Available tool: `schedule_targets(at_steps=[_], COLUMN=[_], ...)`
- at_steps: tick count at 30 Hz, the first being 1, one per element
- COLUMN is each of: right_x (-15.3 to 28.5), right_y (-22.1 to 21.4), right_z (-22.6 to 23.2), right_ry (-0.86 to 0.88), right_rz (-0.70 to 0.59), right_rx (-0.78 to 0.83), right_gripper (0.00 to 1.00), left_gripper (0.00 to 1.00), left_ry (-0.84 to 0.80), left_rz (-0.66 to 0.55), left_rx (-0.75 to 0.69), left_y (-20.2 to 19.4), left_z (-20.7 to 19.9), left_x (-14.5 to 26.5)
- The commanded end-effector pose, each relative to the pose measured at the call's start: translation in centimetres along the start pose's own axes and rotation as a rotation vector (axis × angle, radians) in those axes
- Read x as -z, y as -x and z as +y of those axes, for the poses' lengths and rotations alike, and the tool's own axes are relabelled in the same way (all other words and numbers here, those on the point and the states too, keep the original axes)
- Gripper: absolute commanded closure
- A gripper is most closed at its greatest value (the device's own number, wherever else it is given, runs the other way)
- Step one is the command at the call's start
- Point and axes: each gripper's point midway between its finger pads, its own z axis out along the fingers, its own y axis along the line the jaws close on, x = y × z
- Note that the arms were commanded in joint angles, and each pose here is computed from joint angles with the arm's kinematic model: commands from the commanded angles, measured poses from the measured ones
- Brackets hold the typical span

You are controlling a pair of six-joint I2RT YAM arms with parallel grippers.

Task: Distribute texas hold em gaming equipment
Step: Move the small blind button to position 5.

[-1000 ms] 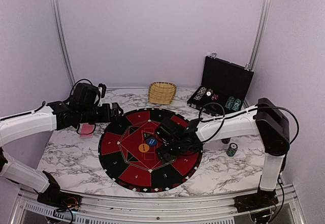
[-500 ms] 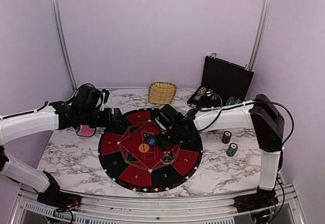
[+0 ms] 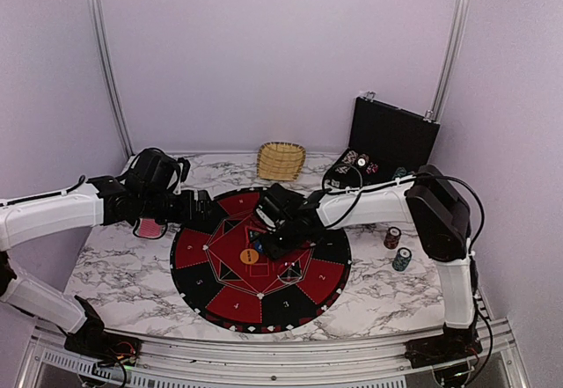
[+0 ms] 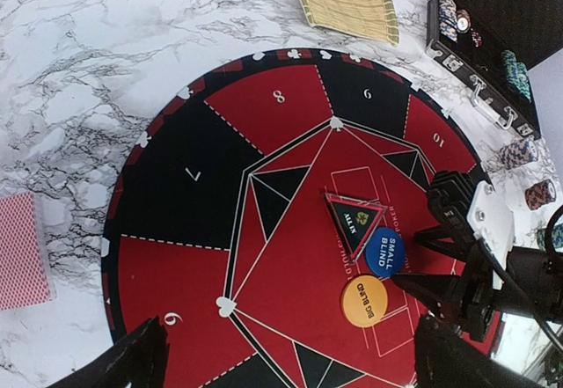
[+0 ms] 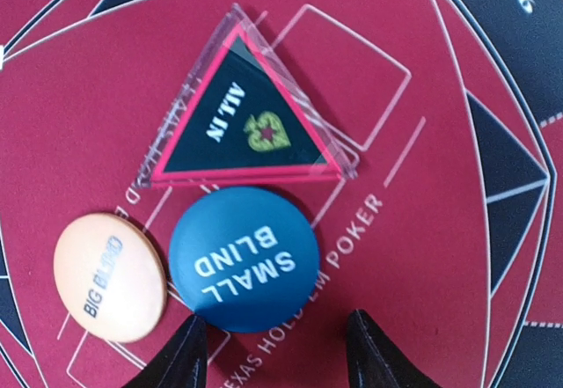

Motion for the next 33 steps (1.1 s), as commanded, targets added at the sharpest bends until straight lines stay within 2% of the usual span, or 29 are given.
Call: schedule_targets(at_steps=[1,18,24,33], right_x=[-0.8,-2.6,-3.4,-3.1], right_y=[1.1,2.1,2.4,2.5], right_z=[0.9,2.0,2.3,4.6], right_ry=[0.022,0.044,0.046,0.07], right_rz=[-0.006,-0.007,-0.006,-0.008], right_rx=[0.039,0.075,0.082,0.119], right_gripper=[0.48,0.5,0.46,0.53], left_gripper=[0.01,0.01,0.01,0.01], left_ry=[0.021,0.035,0.031,0.037], left_rz=[-0.005,-0.018,-0.019,-0.021], left_rx=[-0.011,-0.014,-0.013,-0.012], left_y=[0.2,0.5,0.6,0.4], left_z=[0.3,0.9,0.8,1.1], left_x=[0.3,0.6,0.7,0.8])
